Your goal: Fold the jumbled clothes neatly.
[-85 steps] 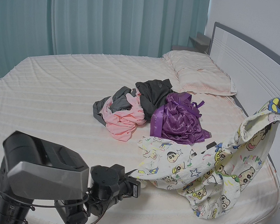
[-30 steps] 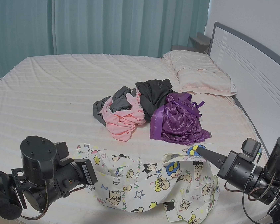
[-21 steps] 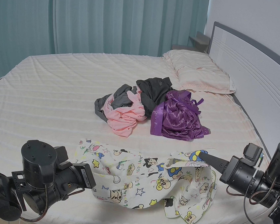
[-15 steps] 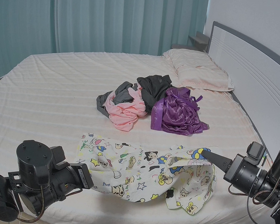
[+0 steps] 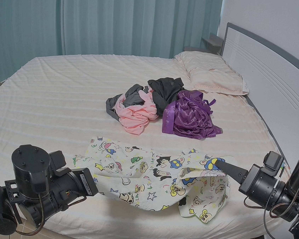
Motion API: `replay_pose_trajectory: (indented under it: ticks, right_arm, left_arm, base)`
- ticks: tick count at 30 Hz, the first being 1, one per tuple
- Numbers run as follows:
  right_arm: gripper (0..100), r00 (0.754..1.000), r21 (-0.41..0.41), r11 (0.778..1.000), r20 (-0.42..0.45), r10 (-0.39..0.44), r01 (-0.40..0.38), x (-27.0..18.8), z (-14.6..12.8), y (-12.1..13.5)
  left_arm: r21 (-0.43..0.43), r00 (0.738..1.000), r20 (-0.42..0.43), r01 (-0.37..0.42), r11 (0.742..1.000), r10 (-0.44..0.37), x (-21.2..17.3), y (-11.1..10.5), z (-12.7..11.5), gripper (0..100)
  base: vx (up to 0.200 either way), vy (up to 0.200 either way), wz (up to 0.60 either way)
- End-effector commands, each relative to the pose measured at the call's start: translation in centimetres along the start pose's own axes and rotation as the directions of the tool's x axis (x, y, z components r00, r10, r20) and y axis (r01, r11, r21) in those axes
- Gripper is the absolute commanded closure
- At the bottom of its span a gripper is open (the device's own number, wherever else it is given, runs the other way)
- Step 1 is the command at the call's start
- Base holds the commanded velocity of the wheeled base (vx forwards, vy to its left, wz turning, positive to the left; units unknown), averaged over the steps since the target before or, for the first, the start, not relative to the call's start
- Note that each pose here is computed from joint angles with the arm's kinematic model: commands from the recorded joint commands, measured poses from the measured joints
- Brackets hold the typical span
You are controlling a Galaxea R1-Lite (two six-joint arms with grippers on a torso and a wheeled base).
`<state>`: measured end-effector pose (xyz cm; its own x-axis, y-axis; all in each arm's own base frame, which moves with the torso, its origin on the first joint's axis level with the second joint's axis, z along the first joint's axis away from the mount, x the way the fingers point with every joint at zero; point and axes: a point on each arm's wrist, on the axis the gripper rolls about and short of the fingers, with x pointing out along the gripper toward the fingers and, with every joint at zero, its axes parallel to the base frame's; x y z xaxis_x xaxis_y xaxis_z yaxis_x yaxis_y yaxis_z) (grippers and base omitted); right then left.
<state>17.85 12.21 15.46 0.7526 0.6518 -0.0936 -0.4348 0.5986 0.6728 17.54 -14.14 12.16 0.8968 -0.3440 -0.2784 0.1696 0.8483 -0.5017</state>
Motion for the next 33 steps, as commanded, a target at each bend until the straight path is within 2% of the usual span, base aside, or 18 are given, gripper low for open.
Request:
replay_pose_trajectory:
  ticks: [1, 11, 33]
  right_arm:
    - [100, 1.0, 0.0, 1.0, 0.005, 0.0, 0.0, 0.1, 0.1, 0.0]
    - [100, 0.999, 0.011, 1.0, 0.042, -0.018, 0.017, -0.2, 0.9, -0.4]
    - [100, 0.997, 0.005, 1.0, 0.08, 0.002, -0.002, -0.3, 1.4, -0.1]
  left_arm:
    - [-0.006, 1.0, 0.015, 0.008, 1.0, -0.008, -0.2, -0.1, 0.3, 100]
    - [0.001, 1.0, 0.031, 0.002, 1.0, -0.002, -0.6, -0.1, 0.5, 100]
    - [-0.007, 0.998, 0.058, 0.018, 1.0, -0.018, -1.2, -0.4, 0.9, 100]
  base:
    - [0.0, 0.2, 0.0]
    - [0.0, 0.2, 0.0]
    - [0.0, 0.2, 0.0]
